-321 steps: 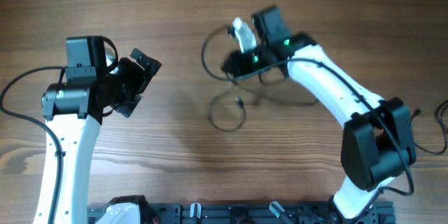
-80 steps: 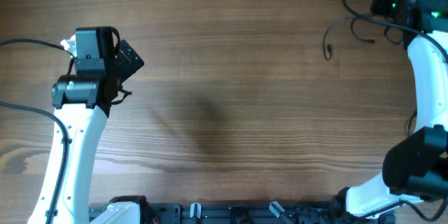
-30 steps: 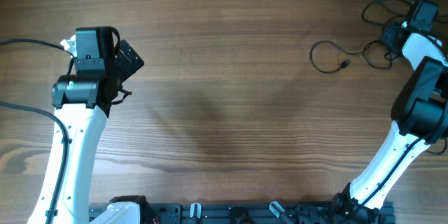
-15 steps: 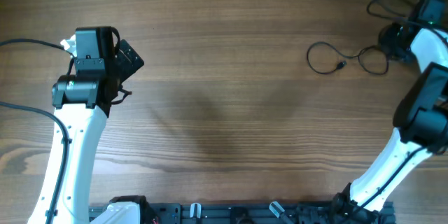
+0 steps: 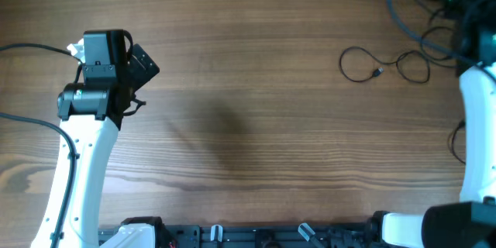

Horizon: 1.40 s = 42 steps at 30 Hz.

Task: Untangle cables

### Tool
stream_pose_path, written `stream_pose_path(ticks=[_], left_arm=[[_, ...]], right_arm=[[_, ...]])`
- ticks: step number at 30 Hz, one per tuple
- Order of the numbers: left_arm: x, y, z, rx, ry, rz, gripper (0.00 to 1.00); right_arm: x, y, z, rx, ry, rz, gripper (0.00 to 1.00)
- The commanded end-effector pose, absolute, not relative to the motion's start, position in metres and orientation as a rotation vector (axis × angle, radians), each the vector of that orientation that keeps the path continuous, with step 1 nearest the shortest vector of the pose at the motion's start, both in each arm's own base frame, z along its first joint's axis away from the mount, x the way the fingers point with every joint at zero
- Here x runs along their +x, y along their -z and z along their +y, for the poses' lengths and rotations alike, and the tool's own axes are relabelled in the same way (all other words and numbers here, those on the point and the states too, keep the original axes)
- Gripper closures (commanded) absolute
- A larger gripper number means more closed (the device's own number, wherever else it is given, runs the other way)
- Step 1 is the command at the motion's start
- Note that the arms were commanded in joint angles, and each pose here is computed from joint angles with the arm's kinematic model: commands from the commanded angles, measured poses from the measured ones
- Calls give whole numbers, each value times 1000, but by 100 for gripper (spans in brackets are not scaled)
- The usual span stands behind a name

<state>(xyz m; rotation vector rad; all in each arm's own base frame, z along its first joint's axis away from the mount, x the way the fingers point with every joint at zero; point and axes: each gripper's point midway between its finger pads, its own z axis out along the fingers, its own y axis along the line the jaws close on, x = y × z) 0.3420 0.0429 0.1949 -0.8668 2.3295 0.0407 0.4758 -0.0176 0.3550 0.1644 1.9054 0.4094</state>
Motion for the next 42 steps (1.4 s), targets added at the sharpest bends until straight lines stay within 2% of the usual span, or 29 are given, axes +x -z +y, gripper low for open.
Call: stream_pose_path(ticks=[1,7,14,20,25,29,36,38,42], left_arm=[[343,-198,45,-862,-48,2321,0],[342,-198,45,-862,-48,2321,0],[343,-198,45,-862,-48,2321,0],[343,-198,45,-862,-48,2321,0],[343,-198,45,-862,-48,2321,0],[343,-198,45,-862,-48,2321,0],[343,-198,45,-862,-48,2321,0],[343,-198,45,-862,-48,2321,0],[343,-198,45,-862,-48,2321,0]], right_arm=[[436,-376,18,75,-436,1821,0],[344,-401,23,61,-379,1654,0],[207,-471,33,-20,-344,1331,0],[196,-500,31,-38,-324,1203,0],[186,-501,50,-139,-385,1195,0],[131,-513,58,-185,-381,1089,0],[54,-493,37,-52,-290,1009,0],[39,-494,38,-60,-290,970,0],[42,-489,40,-88,-350,980,0]])
